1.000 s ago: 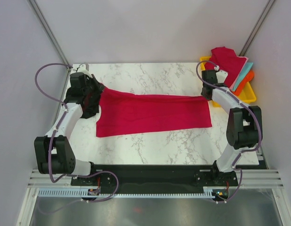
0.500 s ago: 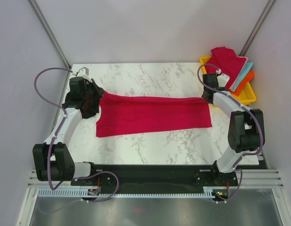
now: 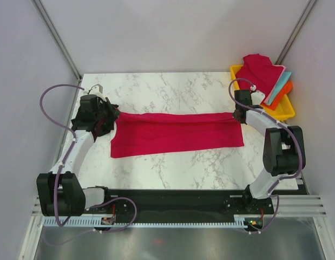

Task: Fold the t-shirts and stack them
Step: Fold the tshirt

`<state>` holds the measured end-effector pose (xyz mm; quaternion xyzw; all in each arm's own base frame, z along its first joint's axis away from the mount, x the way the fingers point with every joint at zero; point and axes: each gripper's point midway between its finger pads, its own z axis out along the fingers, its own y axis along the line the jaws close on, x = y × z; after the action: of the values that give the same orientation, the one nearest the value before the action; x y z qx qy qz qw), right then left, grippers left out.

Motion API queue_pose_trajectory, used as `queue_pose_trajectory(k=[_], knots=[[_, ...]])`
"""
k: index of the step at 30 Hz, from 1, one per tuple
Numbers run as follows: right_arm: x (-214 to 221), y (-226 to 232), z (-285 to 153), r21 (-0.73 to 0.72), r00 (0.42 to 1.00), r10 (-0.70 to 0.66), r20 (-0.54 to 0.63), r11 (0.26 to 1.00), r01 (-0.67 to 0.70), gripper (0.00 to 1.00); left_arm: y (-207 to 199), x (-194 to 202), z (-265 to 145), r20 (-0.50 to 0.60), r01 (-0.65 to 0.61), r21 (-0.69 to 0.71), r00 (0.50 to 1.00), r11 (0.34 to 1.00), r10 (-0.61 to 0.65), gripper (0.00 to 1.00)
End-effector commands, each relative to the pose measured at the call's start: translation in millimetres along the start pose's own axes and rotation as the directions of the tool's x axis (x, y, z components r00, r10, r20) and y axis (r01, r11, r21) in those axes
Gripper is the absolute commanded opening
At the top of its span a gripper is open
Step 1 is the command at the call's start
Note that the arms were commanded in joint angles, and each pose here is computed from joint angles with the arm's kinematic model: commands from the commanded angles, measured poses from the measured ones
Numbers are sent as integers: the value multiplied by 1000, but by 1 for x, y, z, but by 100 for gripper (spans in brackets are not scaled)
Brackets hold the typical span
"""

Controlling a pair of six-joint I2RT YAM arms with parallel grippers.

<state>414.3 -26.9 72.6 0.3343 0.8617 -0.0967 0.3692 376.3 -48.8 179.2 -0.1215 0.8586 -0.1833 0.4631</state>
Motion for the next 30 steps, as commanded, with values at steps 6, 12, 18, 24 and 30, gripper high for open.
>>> queue_pose_trajectory(k=[6,12,18,24,30], knots=[[1,-9,-8,-23,995,93,37,995,-92,7,8,11,-24,10,14,-49,1000,999,-14,2],[14,-27,-12,-3,988,141,62,990,-141,24,17,20,-40,33,131,-121,991,984,-128,21],[9,-38,-28,-47,970,205,129,978,-201,56,22,38,-55,87,233,-118,971,965,-223,59],[-1,-23,-51,-154,967,192,168,974,-167,56,14,59,-46,63,271,-61,962,961,-267,59],[21,33,-78,-326,990,59,131,945,-14,52,10,72,-31,36,302,-42,953,952,-301,59]])
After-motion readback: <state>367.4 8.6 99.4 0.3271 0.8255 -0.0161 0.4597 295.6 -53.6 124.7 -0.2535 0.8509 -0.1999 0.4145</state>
